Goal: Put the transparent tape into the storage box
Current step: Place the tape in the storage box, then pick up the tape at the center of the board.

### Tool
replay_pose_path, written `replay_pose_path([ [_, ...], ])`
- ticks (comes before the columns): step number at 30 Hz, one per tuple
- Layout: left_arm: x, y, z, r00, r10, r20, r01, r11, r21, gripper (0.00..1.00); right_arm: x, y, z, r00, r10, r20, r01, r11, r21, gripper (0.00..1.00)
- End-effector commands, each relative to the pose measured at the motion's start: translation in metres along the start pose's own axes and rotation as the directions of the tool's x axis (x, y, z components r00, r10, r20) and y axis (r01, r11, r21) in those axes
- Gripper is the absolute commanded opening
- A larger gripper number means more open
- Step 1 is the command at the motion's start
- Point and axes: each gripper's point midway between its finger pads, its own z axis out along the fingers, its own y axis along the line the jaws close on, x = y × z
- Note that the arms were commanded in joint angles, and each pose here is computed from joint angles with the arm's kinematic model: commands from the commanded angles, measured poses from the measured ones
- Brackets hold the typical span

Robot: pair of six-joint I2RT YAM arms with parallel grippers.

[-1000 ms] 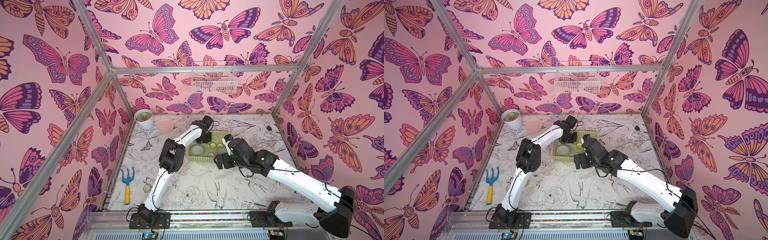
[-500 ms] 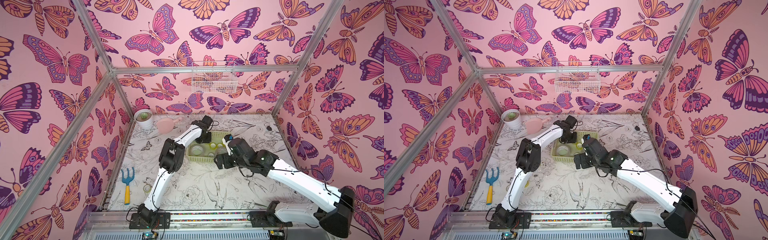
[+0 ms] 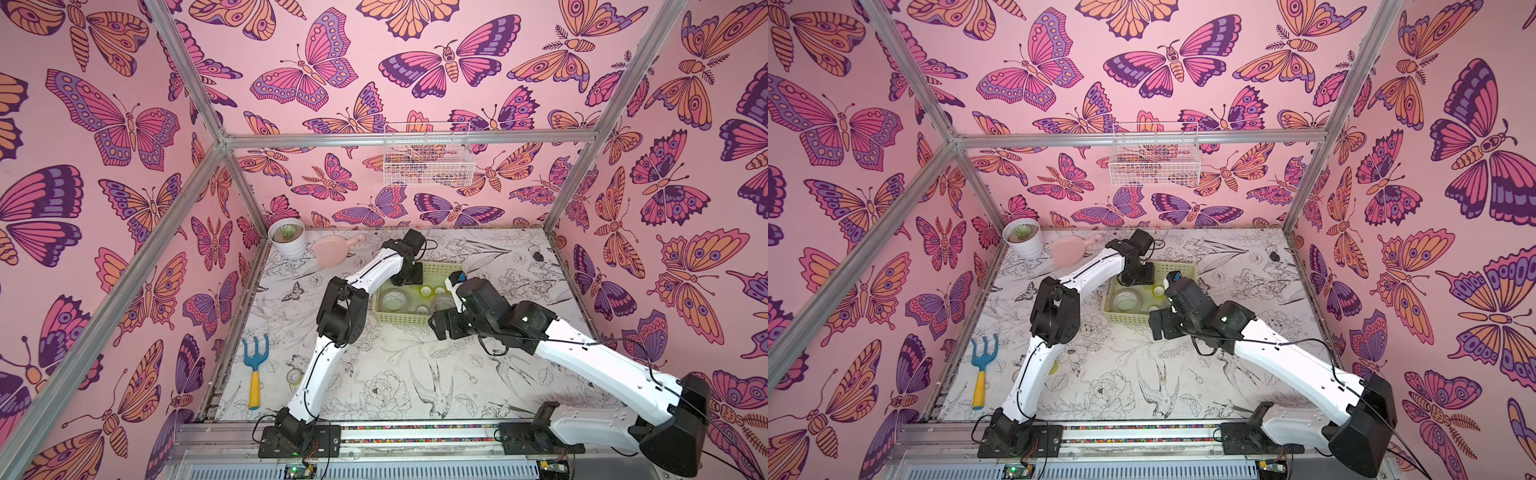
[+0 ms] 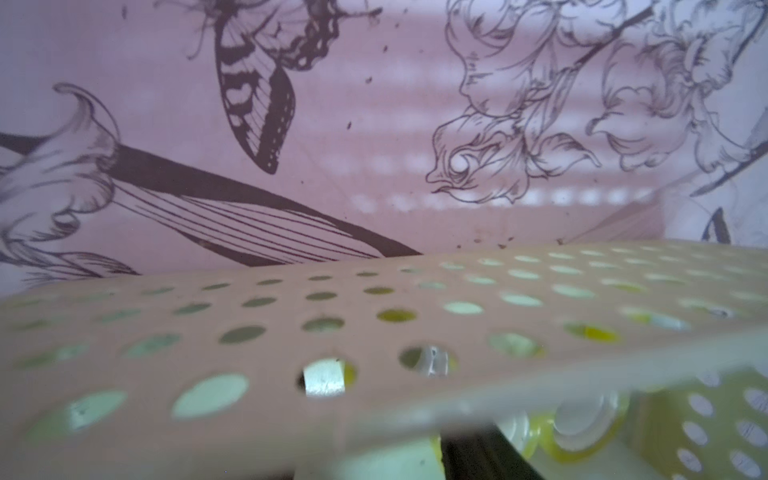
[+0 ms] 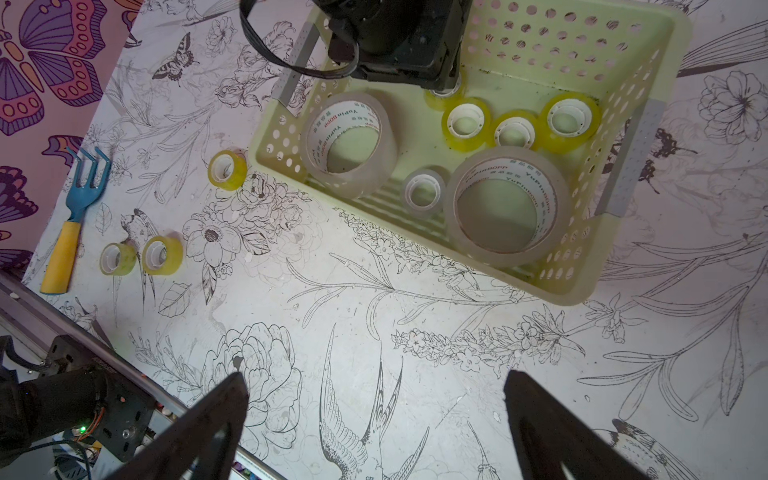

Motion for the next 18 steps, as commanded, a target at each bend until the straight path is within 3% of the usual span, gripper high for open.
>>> replay_pose_path([
  [1, -0.015, -0.006, -0.052, 0.997, -0.006, 0.079, 0.004, 1.000, 0.023, 0.63, -0.003, 0.000, -0.004, 1.000, 0.004, 0.018, -0.004, 1.000, -0.009, 0.99],
  [2, -0.016, -0.006, -0.059, 0.996, -0.008, 0.089, 0.006, 1.000, 0.022, 0.63, -0.004, 0.001, -0.004, 1.000, 0.001, 0.019, 0.000, 1.000, -0.011, 0.99],
  [3, -0.018, -0.004, -0.067, 0.995, -0.014, 0.100, 0.012, 1.000, 0.020, 0.70, -0.005, 0.002, -0.004, 1.000, -0.002, 0.022, 0.002, 1.000, -0.016, 0.99],
  [4, -0.018, -0.003, -0.075, 0.994, -0.019, 0.112, 0.017, 1.000, 0.020, 0.87, -0.006, 0.004, -0.004, 1.000, -0.005, 0.025, 0.005, 1.000, -0.023, 0.99],
  [6, -0.019, 0.002, -0.090, 0.991, -0.030, 0.130, 0.028, 0.999, 0.018, 0.89, -0.008, 0.007, -0.003, 1.000, -0.012, 0.027, 0.013, 0.999, -0.035, 0.99],
  [7, -0.018, 0.004, -0.099, 0.989, -0.037, 0.141, 0.035, 0.999, 0.017, 0.98, -0.009, 0.009, -0.002, 1.000, -0.015, 0.027, 0.016, 0.999, -0.041, 0.99],
  [18, 0.016, 0.073, -0.176, 0.959, -0.170, 0.227, 0.189, 0.980, -0.065, 1.00, -0.016, 0.036, 0.016, 0.999, -0.047, 0.002, 0.047, 0.989, -0.140, 0.99],
])
